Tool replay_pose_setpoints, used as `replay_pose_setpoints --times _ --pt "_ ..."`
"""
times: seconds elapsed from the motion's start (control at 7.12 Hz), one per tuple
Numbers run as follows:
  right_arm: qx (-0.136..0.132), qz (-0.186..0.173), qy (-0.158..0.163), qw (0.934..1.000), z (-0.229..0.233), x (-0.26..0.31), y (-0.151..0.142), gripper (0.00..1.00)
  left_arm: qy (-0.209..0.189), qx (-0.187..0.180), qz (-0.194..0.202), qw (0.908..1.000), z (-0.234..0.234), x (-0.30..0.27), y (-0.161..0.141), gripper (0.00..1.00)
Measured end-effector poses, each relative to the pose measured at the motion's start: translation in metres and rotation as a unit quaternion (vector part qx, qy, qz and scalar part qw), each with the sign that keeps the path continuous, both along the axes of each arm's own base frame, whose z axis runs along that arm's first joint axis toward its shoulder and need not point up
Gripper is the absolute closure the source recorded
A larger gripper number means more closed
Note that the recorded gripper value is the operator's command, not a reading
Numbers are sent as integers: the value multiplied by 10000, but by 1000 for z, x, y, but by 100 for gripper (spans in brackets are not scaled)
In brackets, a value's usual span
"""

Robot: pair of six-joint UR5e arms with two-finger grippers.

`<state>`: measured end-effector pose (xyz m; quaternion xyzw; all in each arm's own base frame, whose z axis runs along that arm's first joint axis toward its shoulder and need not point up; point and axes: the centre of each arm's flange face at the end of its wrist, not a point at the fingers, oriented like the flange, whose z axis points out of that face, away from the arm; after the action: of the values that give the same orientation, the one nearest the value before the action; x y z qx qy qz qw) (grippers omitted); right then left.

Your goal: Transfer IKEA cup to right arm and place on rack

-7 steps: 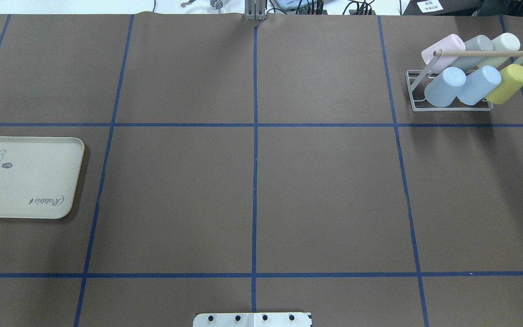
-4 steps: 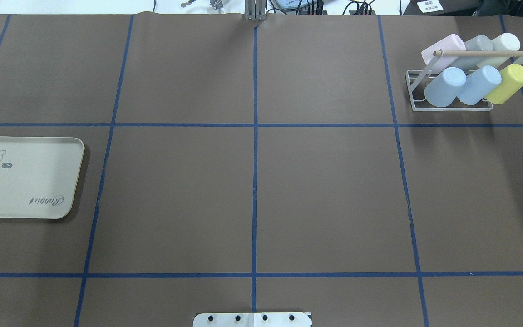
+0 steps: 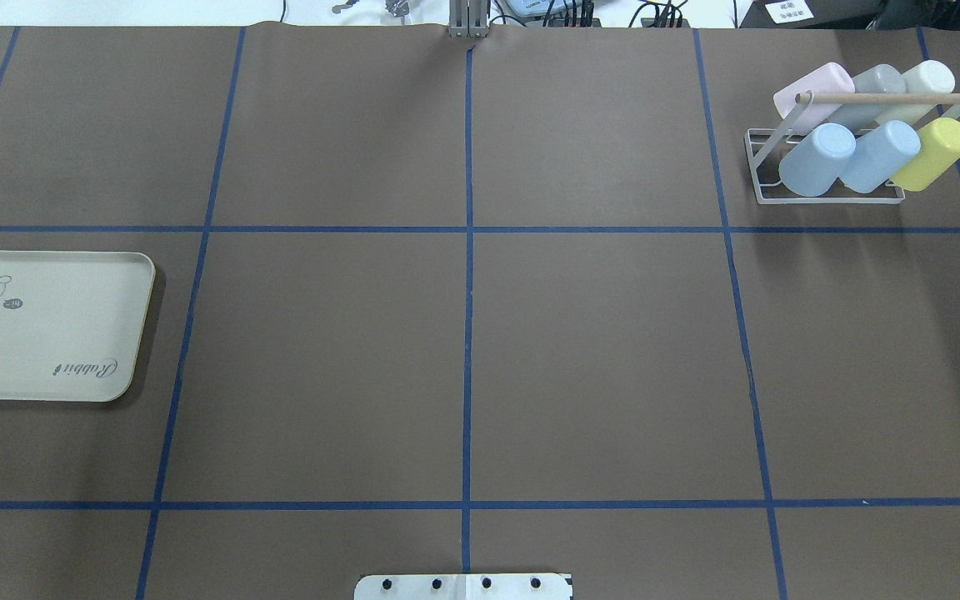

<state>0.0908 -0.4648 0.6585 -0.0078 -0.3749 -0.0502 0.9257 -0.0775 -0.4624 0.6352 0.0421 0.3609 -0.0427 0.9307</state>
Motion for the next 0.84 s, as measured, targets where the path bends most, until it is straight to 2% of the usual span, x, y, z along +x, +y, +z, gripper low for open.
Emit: replay_pose_setpoints --times 0.28,0.56,0.84 --pt "-26 60 -3 10000 -3 0 -3 0 31 -18 -3 10000 -20 21 -2 0" --pt "-31 177 0 9998 -9 0 -7 0 39 -66 18 10000 -16 23 1 0" --pt "40 493 24 9988 -13 0 -10 0 53 -105 25 9999 -13 23 3 0"
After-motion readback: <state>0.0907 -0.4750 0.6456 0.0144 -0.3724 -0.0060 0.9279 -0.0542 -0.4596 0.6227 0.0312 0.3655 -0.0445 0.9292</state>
